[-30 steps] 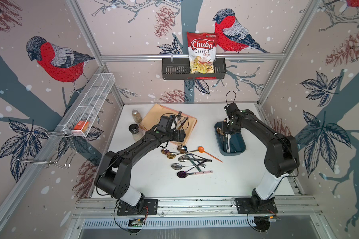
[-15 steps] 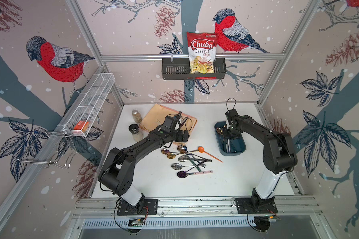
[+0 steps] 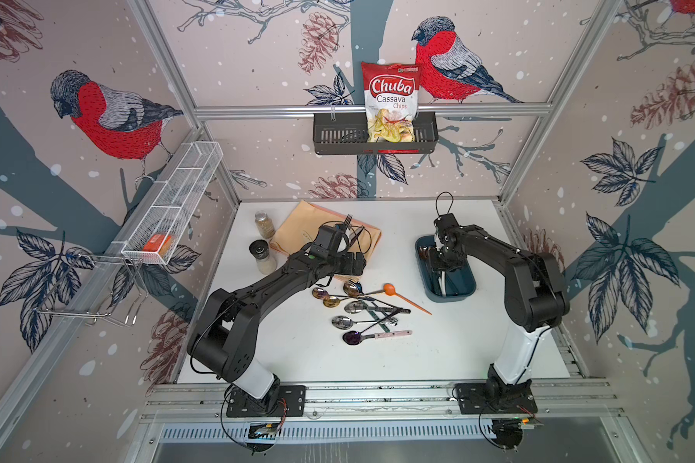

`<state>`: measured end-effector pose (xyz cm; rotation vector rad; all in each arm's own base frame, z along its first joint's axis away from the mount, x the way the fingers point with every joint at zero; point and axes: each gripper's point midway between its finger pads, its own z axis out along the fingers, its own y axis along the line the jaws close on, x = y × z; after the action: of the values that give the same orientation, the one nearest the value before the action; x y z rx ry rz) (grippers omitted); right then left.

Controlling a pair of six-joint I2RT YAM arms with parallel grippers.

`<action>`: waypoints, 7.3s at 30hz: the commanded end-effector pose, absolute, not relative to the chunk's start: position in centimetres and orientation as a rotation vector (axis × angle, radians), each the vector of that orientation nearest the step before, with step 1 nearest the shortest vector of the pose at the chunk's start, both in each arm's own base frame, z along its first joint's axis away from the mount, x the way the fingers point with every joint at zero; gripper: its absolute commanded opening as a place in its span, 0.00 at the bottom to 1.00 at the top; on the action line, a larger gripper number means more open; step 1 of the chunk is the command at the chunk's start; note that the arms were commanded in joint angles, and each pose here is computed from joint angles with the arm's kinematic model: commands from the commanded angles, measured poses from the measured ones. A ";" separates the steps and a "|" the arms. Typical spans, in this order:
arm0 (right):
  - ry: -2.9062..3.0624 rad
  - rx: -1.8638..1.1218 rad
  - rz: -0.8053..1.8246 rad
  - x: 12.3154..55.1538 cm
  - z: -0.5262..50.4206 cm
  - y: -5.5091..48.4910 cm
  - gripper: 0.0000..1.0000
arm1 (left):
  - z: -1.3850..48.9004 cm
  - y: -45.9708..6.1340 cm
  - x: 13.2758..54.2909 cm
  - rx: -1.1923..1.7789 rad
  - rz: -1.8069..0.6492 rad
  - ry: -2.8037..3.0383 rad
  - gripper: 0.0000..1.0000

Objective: Put the spoon into the storage box
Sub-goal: Place the spoon in the storage box, then pick up the spoon from the center of the board, then place the spoon in the storage box, then pick up the spoon from the center of the board.

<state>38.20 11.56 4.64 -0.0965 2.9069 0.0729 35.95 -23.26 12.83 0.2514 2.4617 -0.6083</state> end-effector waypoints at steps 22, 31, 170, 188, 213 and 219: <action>2.583 -1.021 0.066 32.0 9.3 25.0 0.44 | 11.4 -9.6 33.4 -0.351 -0.602 2.414 0.96; 2.591 -1.175 0.093 28.3 4.8 26.0 0.43 | 9.8 -8.0 32.1 -0.434 -0.627 2.435 0.96; 2.360 -1.245 0.392 30.0 11.1 35.4 0.32 | 9.9 -4.8 31.1 -0.616 -0.633 2.356 0.96; 2.373 -1.477 0.419 25.6 6.3 39.1 0.28 | 10.3 -6.3 31.9 -0.501 -0.716 2.384 0.96; 2.484 -1.608 0.284 24.4 2.1 38.5 0.28 | 10.5 -6.1 32.0 -0.451 -0.667 2.438 0.96; 2.473 -1.617 0.269 24.3 2.1 38.8 0.24 | 10.9 -6.0 32.0 -0.440 -0.656 2.436 0.96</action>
<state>24.44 38.89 2.11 -1.5950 2.4772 0.2862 31.90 -6.10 10.46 -0.4595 2.4404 -0.6669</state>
